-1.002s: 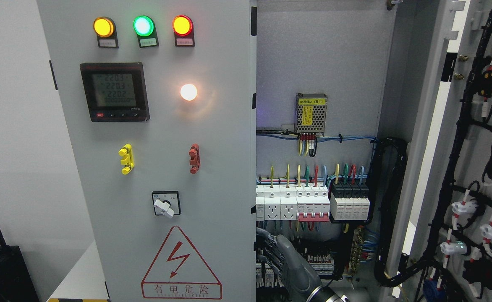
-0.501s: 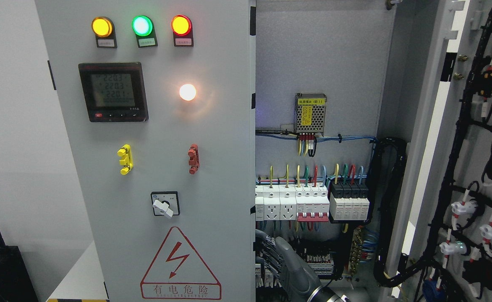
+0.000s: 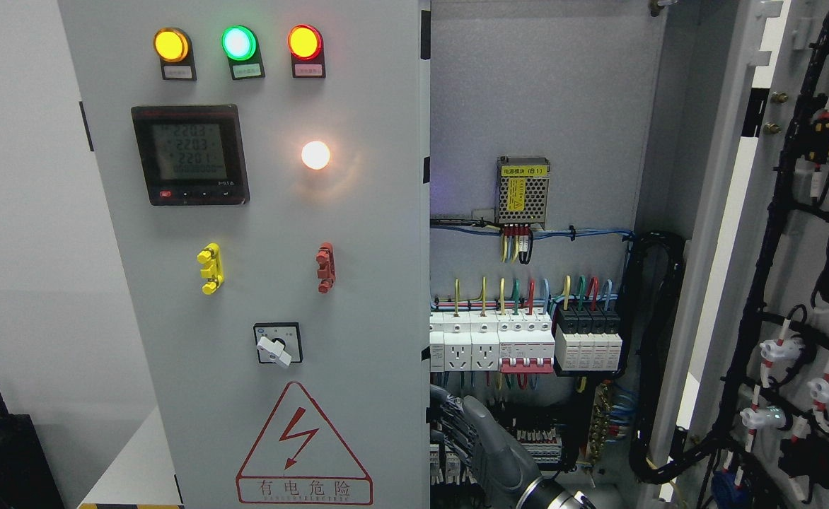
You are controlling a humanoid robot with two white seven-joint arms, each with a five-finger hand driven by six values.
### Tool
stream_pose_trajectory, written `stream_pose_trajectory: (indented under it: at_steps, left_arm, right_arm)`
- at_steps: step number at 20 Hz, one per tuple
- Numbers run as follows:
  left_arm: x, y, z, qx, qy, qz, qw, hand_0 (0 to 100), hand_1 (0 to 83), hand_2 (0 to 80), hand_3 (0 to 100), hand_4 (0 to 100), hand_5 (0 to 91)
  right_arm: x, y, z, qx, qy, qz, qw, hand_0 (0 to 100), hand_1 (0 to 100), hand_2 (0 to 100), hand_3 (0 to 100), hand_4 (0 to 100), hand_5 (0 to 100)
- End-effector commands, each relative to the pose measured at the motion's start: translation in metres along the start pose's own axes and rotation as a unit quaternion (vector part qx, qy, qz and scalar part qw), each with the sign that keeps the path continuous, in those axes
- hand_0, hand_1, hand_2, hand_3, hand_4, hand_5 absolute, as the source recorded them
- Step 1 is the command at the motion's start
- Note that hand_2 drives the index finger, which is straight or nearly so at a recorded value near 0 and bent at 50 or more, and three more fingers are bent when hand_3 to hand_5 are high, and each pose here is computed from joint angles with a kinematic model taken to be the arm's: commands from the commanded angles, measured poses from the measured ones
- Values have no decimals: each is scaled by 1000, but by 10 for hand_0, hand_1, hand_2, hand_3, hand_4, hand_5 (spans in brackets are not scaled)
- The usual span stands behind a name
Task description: Open door with both hands
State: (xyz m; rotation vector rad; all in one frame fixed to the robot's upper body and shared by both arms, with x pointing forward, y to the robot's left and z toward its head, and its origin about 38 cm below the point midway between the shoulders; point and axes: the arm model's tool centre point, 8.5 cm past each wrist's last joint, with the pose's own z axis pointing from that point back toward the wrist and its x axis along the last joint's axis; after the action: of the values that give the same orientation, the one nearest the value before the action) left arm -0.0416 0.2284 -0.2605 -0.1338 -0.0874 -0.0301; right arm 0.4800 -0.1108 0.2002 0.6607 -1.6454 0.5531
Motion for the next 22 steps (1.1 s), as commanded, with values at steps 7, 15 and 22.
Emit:
stream_pose_trajectory:
  at_steps: [7, 15, 22]
  left_arm:
    - [11, 3, -2, 3, -15, -3, 1000, 0, 0, 0, 0, 31, 0]
    - [11, 3, -2, 3, -16, -3, 1000, 0, 0, 0, 0, 31, 0]
    - [11, 3, -2, 3, -16, -3, 1000, 0, 0, 0, 0, 30, 0]
  right_arm:
    - [-1, -7, -3, -7, 6, -4, 1000, 107, 0, 0, 0, 0, 0]
    - [-2, -7, -4, 10, 8, -4, 1000, 107, 0, 0, 0, 0, 0]
    - [0, -9, -6, 12, 7, -5, 1000, 107, 0, 0, 0, 0, 0]
